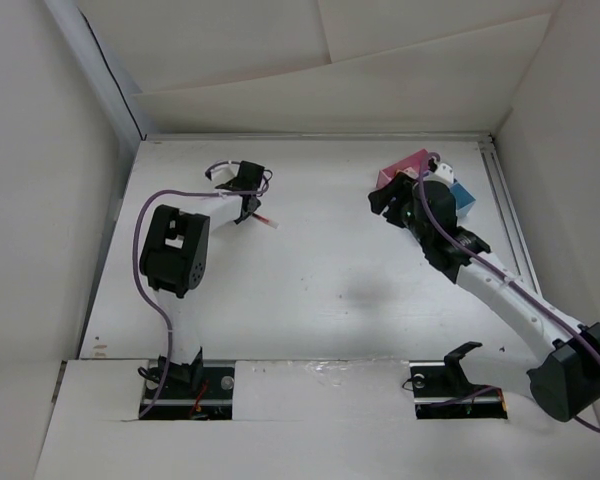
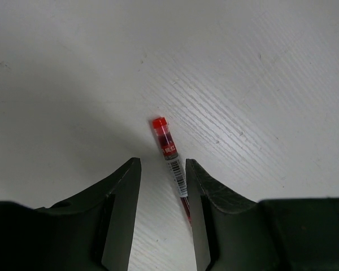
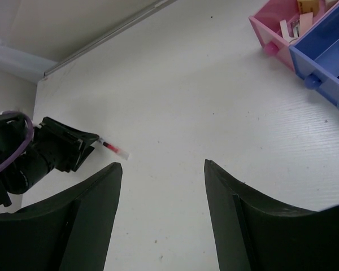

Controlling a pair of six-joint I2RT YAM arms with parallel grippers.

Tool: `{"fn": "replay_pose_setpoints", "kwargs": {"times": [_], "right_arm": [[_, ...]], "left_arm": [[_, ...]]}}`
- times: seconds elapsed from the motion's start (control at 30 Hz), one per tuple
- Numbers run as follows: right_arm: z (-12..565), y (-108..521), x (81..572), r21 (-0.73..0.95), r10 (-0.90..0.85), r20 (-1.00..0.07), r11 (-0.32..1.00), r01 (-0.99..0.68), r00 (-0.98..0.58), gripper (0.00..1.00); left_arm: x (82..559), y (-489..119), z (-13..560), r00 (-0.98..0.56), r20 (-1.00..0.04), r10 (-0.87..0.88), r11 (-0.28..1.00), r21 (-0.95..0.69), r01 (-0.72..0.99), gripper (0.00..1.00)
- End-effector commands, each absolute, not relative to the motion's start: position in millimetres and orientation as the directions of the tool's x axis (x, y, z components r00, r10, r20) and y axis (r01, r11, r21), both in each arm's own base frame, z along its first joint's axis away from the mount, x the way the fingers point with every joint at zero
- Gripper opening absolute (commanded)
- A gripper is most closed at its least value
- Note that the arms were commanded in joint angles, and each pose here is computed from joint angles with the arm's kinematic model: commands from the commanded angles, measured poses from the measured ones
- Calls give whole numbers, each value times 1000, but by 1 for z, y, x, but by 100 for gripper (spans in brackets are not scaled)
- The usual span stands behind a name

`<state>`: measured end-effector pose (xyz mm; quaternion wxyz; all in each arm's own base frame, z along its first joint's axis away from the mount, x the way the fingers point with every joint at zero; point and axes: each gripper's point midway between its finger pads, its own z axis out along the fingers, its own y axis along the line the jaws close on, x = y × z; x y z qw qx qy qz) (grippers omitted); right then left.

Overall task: Sort the stationery into containers
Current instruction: Grab a piece of stationery with the left arm

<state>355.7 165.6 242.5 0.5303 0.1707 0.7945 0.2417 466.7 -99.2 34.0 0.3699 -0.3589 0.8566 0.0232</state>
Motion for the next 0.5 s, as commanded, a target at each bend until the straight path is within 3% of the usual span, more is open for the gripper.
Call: {"fn": "replay_pose_setpoints", "kwargs": {"times": [0.0, 0.23, 0.37, 0.47], "right_arm": [[258, 171, 360, 568, 531, -778, 823, -15, -336, 66], [258, 172, 359, 559, 522, -785, 829, -18, -334, 66], [258, 172, 359, 559, 522, -785, 829, -18, -334, 66], [258, 172, 359, 559, 522, -785, 829, -18, -334, 66]], "left_arm": [[471, -103, 39, -466, -652, -598, 741, -228, -632, 34], [475, -104, 28, -477, -647, -594, 742, -213, -636, 33], [477, -107, 26, -484, -640, -597, 744, -216, -632, 24], [476, -108, 25, -496, -636, -591, 752, -214, -623, 11]]}}
